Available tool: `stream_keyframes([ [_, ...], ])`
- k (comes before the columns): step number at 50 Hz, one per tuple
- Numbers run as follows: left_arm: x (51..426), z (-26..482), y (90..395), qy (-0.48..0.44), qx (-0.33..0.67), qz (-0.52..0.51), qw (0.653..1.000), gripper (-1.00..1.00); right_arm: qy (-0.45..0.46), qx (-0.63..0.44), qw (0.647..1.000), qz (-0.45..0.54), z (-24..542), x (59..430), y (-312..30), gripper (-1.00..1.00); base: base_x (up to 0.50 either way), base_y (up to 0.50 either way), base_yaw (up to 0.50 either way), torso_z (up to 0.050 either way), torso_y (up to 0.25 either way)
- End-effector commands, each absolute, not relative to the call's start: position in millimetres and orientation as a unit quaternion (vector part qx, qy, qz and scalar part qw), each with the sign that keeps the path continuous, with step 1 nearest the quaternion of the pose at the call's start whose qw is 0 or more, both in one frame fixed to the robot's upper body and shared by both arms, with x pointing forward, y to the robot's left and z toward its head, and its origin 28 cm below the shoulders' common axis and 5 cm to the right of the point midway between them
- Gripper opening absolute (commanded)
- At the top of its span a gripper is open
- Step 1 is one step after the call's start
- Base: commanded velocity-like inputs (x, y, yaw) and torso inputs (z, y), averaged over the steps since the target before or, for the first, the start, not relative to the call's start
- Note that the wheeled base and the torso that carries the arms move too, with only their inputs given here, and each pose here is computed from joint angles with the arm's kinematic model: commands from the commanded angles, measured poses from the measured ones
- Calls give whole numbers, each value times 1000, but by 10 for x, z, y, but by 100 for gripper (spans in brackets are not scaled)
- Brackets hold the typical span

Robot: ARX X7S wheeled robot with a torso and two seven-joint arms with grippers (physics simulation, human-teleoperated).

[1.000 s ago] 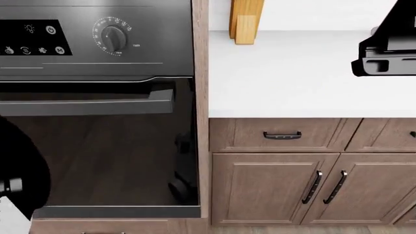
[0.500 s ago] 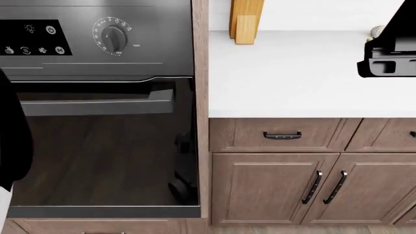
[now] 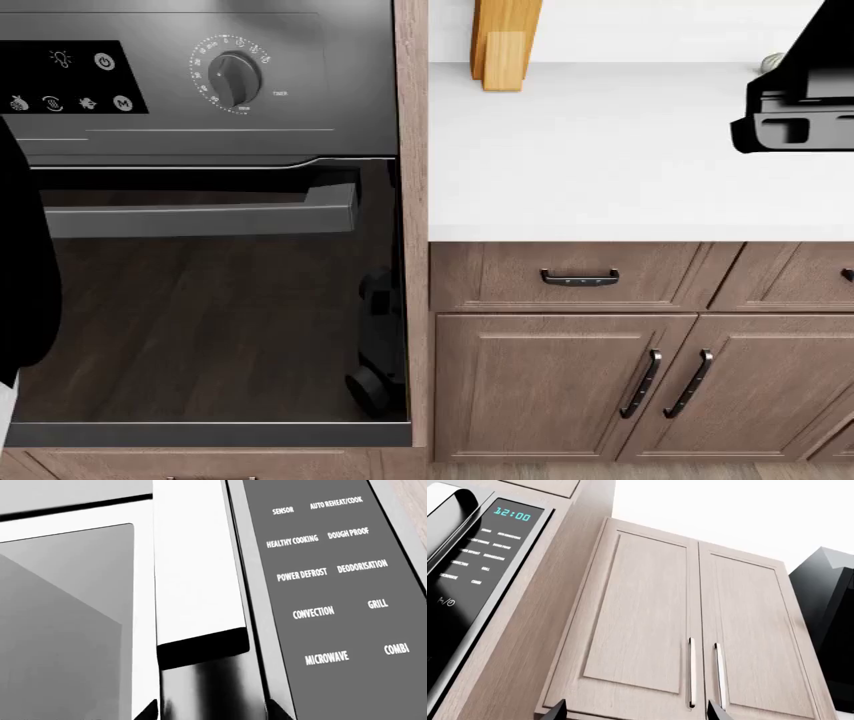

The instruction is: Open the microwave door

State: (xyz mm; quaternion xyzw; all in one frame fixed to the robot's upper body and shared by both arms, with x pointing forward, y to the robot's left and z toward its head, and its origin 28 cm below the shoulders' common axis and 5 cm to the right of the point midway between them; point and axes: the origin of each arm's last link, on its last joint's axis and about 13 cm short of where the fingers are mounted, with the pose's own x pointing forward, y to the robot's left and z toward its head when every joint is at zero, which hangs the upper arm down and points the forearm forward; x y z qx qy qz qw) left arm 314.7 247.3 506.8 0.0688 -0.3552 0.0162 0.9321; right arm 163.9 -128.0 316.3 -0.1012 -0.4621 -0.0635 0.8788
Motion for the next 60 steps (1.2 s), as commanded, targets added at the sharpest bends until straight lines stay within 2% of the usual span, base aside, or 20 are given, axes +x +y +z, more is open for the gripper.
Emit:
stream_keyframes([
  [1, 3161, 5068, 2476, -355, 70, 17, 932, -100, -463, -102, 878, -65, 3171, 1626, -1283, 100, 0, 0, 0, 0, 0],
  [16, 2889, 5169, 2483, -390, 61, 14, 919, -100, -466, -102, 877, -64, 3183, 1610, -1291, 100, 0, 0, 0, 0, 0],
  [31, 2319, 5228, 2407, -434, 58, -28, 898, -100, -470, -101, 874, -64, 3184, 1587, -1303, 100, 0, 0, 0, 0, 5],
  [41, 2069, 5248, 2404, -454, 58, -39, 888, -100, -473, -103, 873, -62, 3219, 1557, -1279, 100, -1, -1, -1, 3, 7],
  [60, 1989, 5234, 2396, -460, 65, -43, 884, -100, -474, -104, 872, -63, 3229, 1543, -1275, 100, 0, -2, -2, 2, 6],
])
